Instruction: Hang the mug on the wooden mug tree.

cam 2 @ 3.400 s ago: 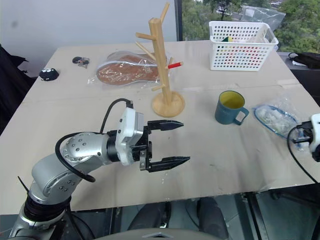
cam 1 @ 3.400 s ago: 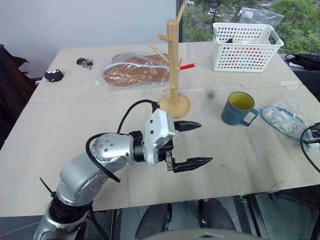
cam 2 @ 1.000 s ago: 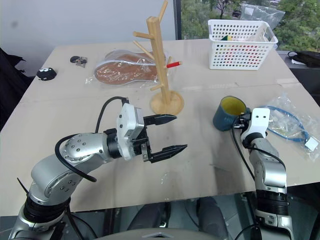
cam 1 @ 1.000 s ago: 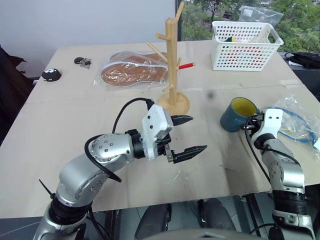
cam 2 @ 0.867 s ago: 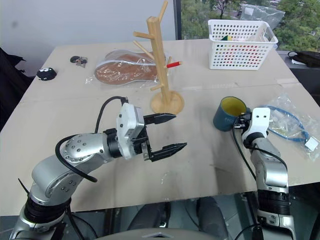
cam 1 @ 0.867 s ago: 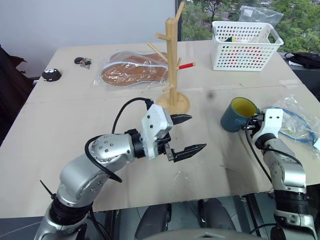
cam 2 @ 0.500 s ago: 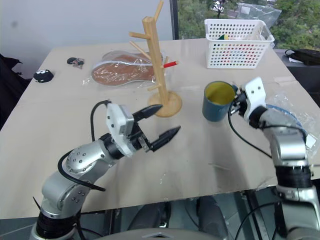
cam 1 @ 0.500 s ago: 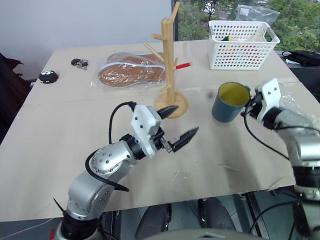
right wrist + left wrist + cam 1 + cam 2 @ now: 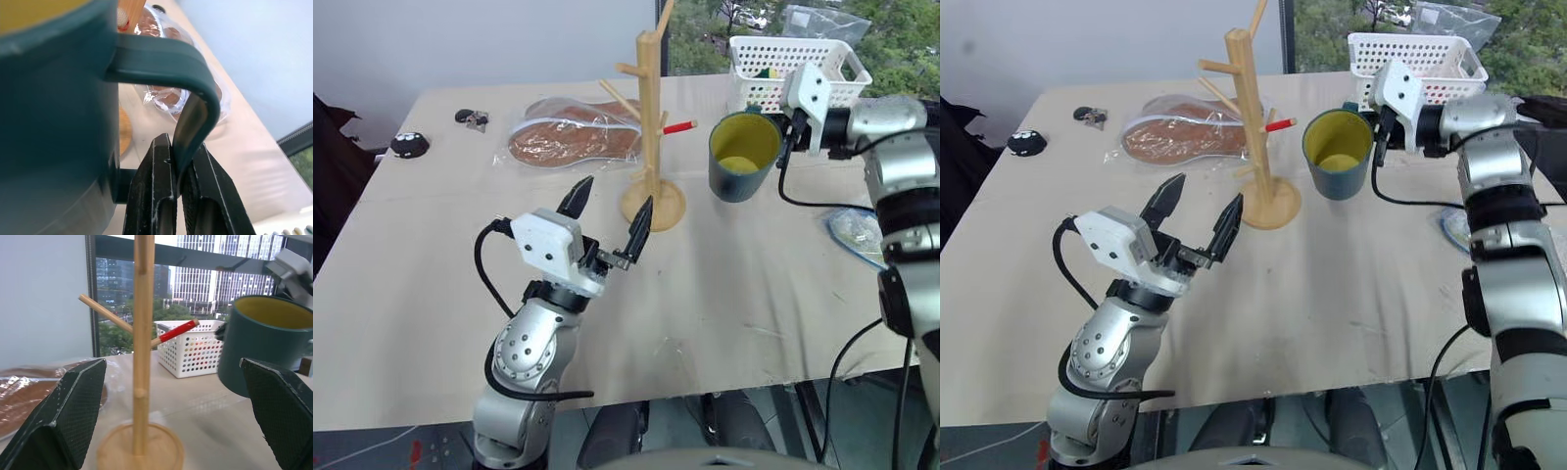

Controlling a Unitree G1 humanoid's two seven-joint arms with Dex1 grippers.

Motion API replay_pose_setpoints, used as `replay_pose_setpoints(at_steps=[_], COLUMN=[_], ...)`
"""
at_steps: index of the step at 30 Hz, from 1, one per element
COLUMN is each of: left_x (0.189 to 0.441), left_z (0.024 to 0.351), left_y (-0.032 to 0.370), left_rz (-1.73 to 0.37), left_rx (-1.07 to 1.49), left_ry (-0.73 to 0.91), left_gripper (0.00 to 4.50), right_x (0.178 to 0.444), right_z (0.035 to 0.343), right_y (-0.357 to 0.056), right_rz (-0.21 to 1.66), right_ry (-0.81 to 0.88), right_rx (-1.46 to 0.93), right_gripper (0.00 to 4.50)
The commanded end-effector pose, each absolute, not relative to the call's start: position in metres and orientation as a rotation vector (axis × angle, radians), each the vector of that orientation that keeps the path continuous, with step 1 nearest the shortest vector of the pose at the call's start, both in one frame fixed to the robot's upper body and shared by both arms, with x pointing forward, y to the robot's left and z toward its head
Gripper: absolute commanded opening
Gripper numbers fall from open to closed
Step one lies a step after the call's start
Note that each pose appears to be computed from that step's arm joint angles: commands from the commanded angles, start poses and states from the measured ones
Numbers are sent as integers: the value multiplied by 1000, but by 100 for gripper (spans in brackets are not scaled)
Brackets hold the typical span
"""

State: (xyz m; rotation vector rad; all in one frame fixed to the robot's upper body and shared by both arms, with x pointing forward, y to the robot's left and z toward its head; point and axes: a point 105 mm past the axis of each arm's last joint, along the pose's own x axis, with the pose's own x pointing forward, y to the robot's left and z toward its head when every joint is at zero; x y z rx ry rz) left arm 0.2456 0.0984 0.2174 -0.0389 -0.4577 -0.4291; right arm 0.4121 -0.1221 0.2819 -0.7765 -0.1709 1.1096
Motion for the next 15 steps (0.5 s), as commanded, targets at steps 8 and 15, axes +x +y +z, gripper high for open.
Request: replay_pose_setpoints(at_steps=[8, 15], left_x=[234, 235], left_z=[216, 211], left_y=[100, 100], left_rz=[-419, -426], left_rx=[-41, -32], left_ry=[-527, -531], left_gripper=[450, 450], right_x=[418, 415], right_z=[309, 314], right_y=[-82, -58], right_rz=[1132, 1171], right_ry=[-225, -244], right_rx=[-916, -960], right_gripper=[7, 7])
